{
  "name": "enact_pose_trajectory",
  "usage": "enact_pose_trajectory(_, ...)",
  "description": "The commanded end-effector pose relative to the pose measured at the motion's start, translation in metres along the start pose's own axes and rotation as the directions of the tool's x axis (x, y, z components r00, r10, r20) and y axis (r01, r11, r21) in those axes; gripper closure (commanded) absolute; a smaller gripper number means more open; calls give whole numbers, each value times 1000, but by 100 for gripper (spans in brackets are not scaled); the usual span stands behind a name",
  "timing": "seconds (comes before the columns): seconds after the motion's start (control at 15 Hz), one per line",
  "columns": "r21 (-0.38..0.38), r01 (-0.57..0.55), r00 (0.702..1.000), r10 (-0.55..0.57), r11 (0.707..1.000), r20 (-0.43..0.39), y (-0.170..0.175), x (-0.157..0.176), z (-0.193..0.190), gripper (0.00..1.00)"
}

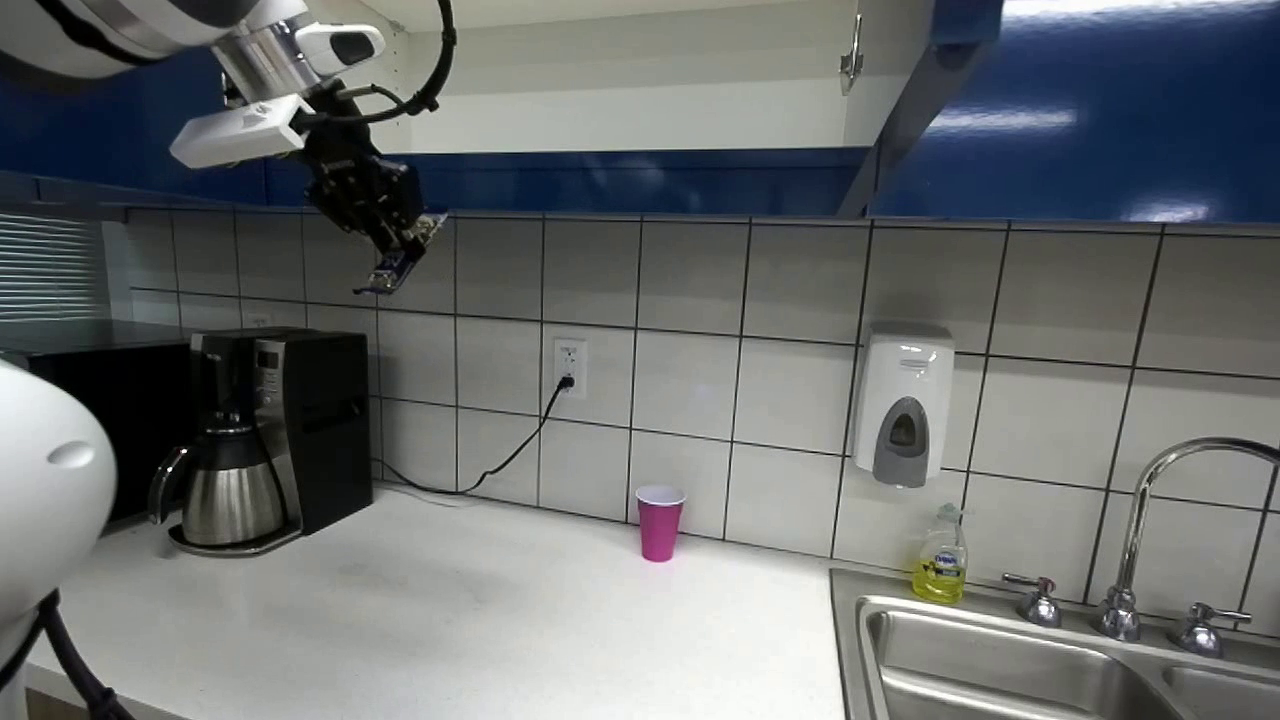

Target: Put the chocolate bar inside the cabinet

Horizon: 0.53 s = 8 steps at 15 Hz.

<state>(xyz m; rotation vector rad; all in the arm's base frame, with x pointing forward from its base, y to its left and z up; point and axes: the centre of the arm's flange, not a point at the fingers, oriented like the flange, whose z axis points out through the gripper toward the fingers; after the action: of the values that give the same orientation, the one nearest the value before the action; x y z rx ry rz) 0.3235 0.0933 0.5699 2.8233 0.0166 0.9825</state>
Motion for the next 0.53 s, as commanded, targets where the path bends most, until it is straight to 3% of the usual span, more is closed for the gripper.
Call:
enact_pose_trajectory(0.0,-18,-45,998,44,999,-49,0,8,-41,92)
enact_pose_trajectory(0.47,3,-103,984,102,995,-146,13,53,-87,92)
